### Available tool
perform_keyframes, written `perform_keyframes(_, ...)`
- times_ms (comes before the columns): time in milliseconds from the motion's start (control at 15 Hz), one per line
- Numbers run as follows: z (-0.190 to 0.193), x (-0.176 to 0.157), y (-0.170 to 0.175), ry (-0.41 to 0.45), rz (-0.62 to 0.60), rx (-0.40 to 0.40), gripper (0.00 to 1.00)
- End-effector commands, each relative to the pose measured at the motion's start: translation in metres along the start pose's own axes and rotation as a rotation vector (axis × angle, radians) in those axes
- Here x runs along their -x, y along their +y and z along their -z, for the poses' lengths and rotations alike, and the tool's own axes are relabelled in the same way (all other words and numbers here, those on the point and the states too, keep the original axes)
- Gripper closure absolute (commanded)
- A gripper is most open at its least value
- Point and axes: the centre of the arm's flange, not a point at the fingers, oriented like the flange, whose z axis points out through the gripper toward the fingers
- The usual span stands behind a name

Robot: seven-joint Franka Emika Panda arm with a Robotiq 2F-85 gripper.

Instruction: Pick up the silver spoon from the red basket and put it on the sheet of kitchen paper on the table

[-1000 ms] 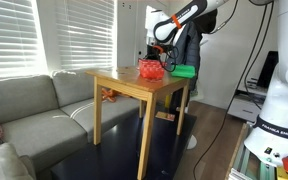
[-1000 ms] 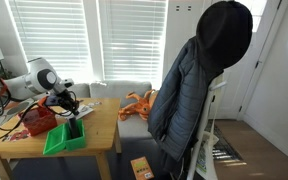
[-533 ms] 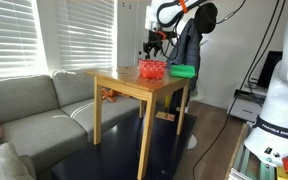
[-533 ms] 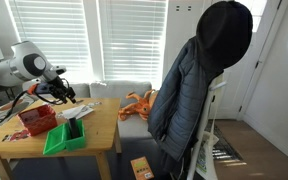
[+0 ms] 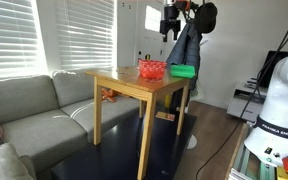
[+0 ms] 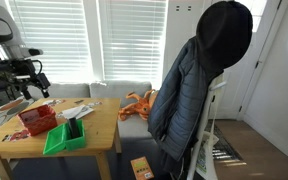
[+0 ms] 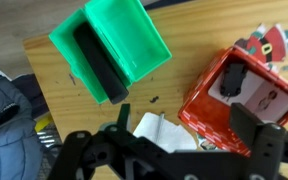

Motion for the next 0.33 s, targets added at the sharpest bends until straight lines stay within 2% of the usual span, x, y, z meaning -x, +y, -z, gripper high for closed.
perform_keyframes(0, 0.027, 0.039, 0.005, -0.061, 0.114, -0.047, 0.00)
perform_keyframes(67, 0.032, 0.046, 0.004, -0.059, 0.154, -0.064, 0.00)
perform_keyframes(133, 0.023, 0.028, 0.001, -0.042, 0.090, -0.026, 0.00)
perform_keyframes(267, 0.028, 0.032, 0.002, -0.035, 0.096, -0.029, 0.00)
